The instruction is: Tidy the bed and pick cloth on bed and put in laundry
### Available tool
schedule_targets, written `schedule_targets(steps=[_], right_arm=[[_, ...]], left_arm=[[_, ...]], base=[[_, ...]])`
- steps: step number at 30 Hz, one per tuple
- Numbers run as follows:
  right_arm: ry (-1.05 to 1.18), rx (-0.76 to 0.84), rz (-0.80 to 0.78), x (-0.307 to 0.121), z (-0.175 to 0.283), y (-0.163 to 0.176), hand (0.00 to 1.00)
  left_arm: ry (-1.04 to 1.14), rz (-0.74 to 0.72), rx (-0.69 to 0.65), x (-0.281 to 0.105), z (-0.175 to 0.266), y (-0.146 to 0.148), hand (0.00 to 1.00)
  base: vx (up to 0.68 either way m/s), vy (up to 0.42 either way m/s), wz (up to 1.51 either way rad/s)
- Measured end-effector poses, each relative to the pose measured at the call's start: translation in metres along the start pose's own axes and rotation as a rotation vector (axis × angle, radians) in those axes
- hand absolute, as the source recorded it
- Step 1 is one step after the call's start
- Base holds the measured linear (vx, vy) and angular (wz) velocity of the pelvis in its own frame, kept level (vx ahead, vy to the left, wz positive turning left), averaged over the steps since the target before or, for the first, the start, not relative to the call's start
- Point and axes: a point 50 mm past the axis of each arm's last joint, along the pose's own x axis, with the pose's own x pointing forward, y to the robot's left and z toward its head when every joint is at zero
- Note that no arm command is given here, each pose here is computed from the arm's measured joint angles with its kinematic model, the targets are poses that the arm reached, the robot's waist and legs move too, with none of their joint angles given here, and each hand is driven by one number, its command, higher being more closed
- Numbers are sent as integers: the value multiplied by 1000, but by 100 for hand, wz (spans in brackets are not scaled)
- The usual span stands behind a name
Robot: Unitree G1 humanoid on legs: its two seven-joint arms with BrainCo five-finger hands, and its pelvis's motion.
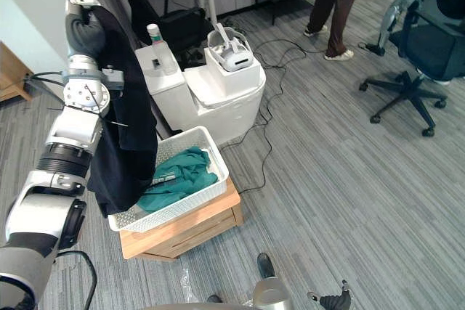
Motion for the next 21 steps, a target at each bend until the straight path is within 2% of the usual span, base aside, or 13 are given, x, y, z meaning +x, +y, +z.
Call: schedule_targets(steps=[6, 11, 17, 21], right_arm=[[-32, 0, 7, 1, 8, 3, 0], [-60, -3, 18, 3, 18, 8, 0], [-83, -26, 33, 2, 23, 15, 0], [-99, -38, 41, 3, 25, 16, 0]], left_arm=[[55, -118, -127, -51, -11, -43, 100], [155, -202, -177, -91, -29, -62, 100], [339, -232, -147, -144, -68, -57, 100], [388, -177, -124, -150, -81, -41, 100]], base=[[-33, -23, -20], [-32, -27, -7], [-41, -34, 10], [-57, -40, 16]])
